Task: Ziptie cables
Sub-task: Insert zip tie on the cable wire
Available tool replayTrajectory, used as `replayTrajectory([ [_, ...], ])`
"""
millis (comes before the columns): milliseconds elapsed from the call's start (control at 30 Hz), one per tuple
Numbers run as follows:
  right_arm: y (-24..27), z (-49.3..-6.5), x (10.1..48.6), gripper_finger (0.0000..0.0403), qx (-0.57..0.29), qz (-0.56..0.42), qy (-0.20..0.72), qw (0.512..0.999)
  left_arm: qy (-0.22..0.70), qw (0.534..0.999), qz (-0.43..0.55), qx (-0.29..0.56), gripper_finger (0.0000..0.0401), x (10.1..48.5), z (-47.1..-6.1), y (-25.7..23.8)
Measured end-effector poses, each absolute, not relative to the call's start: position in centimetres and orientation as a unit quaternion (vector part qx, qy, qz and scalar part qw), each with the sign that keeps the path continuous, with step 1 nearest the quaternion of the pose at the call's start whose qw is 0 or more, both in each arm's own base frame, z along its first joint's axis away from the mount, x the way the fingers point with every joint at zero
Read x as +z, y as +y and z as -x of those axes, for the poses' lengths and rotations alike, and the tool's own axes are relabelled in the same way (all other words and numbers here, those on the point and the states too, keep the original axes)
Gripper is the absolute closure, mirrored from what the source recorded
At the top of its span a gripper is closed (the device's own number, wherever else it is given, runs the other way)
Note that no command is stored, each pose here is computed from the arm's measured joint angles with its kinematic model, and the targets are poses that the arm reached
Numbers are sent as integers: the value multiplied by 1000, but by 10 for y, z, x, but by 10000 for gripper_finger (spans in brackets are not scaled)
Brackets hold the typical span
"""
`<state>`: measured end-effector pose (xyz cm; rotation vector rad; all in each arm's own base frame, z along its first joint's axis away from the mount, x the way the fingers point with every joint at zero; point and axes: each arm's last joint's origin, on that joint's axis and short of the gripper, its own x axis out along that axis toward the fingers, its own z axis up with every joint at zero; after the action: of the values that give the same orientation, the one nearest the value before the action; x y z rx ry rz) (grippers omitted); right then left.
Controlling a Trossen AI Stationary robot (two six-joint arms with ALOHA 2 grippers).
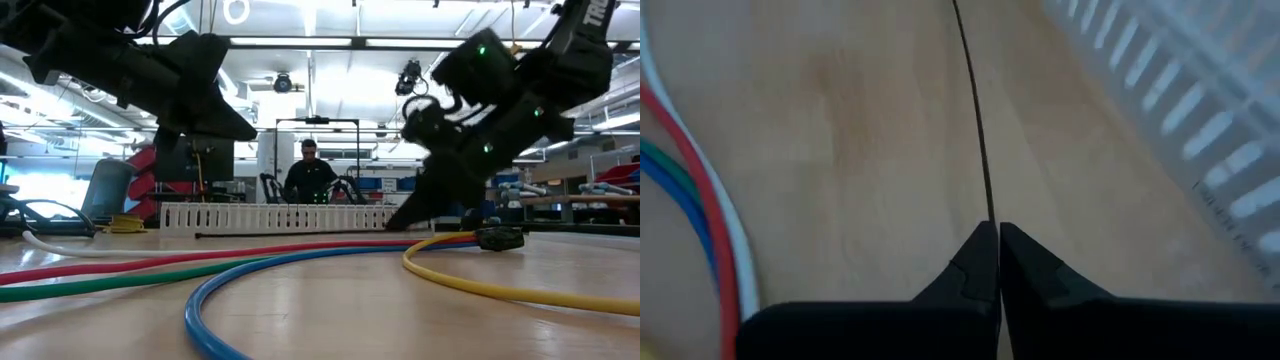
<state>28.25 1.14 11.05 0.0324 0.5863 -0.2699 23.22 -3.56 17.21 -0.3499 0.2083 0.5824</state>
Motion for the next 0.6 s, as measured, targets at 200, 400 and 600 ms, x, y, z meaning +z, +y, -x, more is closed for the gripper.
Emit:
replayTrajectory([
  [200,13,-285,126,402,-140,-40,238,960,99,936,181,286,401,172,-232,-36],
  [400,13,-289,135,402,-144,-69,190,969,98,935,187,285,401,172,-232,-36],
  [600,13,-291,138,402,-143,-72,175,972,83,930,223,279,392,170,-236,-38],
])
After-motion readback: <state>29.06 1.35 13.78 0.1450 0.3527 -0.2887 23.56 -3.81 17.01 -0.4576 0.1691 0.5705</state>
